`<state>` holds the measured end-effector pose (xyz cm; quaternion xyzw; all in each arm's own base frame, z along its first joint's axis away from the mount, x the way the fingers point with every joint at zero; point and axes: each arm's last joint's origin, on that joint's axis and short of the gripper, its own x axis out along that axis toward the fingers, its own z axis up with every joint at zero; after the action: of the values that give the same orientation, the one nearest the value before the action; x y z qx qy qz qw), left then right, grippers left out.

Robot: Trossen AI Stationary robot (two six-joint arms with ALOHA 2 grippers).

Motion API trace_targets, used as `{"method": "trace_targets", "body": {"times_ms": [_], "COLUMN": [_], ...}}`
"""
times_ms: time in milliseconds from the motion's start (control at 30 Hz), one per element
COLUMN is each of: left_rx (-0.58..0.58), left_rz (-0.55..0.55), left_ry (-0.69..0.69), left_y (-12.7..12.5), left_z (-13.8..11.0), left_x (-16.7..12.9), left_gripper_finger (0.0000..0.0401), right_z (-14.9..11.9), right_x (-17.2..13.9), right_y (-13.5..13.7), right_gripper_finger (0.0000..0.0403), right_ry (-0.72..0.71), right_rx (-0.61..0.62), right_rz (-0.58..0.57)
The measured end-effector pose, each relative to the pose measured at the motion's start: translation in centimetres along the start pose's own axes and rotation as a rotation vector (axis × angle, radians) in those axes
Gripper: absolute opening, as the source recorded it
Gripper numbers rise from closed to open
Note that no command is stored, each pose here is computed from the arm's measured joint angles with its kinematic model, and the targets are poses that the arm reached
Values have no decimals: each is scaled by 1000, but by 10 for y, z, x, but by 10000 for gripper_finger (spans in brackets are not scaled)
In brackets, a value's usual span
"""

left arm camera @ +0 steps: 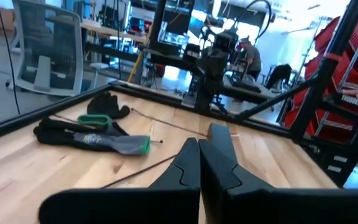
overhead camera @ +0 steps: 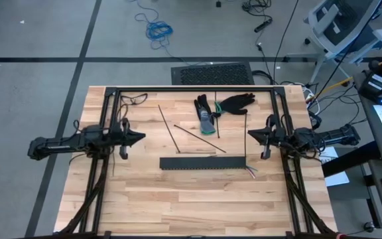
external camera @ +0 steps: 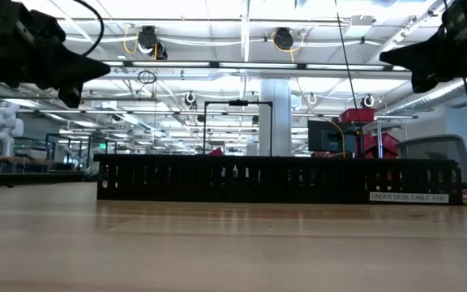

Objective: Ziptie cables
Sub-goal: Return to Home Position

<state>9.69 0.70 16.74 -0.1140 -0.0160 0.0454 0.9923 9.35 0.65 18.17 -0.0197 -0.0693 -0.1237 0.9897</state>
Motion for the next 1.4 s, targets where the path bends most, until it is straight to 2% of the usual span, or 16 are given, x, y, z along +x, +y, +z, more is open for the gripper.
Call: {"method": "trace_targets", "body": {"times_ms": [1400], "left_rx": [1], "left_rz": [-1], "left_ry": [8], "left_y": [0], "left_z": [-1], "left_x": [0], "left_gripper_finger": [1], "right_z": [-1], "right_x": [1], "right_y": [0], "right_gripper_finger": [0], "right_ry": [9], "right_rx": [-4], "right_rz": [1]}}
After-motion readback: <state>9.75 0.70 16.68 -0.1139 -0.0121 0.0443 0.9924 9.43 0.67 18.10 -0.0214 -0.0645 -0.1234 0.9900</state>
